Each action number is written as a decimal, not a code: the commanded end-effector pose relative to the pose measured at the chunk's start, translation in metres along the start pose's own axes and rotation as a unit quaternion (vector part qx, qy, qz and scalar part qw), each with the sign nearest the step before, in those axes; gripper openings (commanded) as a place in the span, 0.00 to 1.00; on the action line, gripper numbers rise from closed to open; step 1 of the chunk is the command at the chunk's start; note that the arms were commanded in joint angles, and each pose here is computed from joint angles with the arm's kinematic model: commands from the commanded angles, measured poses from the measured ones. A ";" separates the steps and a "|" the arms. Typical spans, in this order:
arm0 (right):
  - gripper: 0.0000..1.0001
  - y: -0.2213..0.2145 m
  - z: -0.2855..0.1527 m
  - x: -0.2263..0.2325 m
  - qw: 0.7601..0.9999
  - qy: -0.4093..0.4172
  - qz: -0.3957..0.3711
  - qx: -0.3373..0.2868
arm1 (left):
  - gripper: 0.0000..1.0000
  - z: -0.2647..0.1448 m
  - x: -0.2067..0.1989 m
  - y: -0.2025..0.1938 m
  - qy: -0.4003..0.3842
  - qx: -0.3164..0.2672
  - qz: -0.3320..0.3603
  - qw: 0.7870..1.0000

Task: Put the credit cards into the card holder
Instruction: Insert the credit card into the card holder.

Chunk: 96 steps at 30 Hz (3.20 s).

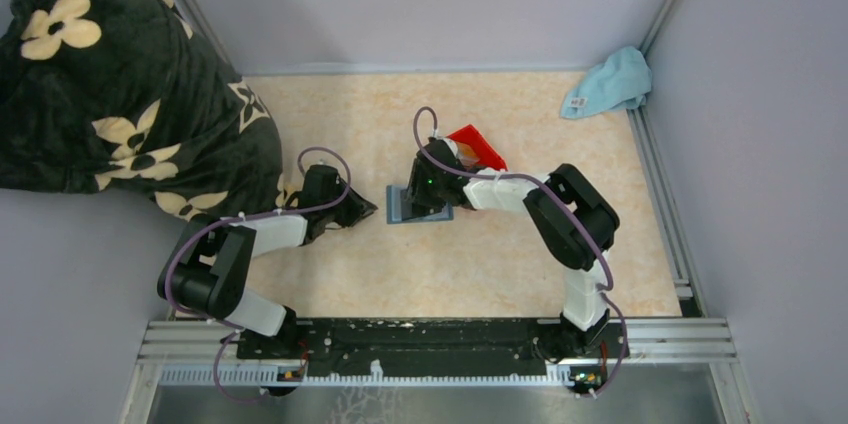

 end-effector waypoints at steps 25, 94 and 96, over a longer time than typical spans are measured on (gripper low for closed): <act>0.50 0.024 -0.027 0.009 0.997 -0.032 -0.047 -0.046 | 0.24 0.005 -0.015 -0.038 -0.037 0.077 0.066 0.994; 0.00 -0.043 -0.039 -0.017 0.980 -0.097 -0.172 -0.023 | 0.24 0.014 -0.009 -0.055 -0.021 0.104 0.073 0.992; 0.00 -0.042 -0.037 -0.015 0.980 -0.096 -0.174 -0.023 | 0.24 0.015 -0.008 -0.055 -0.019 0.105 0.073 0.992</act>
Point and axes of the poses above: each gripper's point midway between its finger pads, its own z axis out along the fingers, its own x axis along the line the jaws close on, y = z × x, the point moved 1 cm from there along -z, back along the fingers, and after that the axes turned 9 degrees about z, right-handed, at the moved point
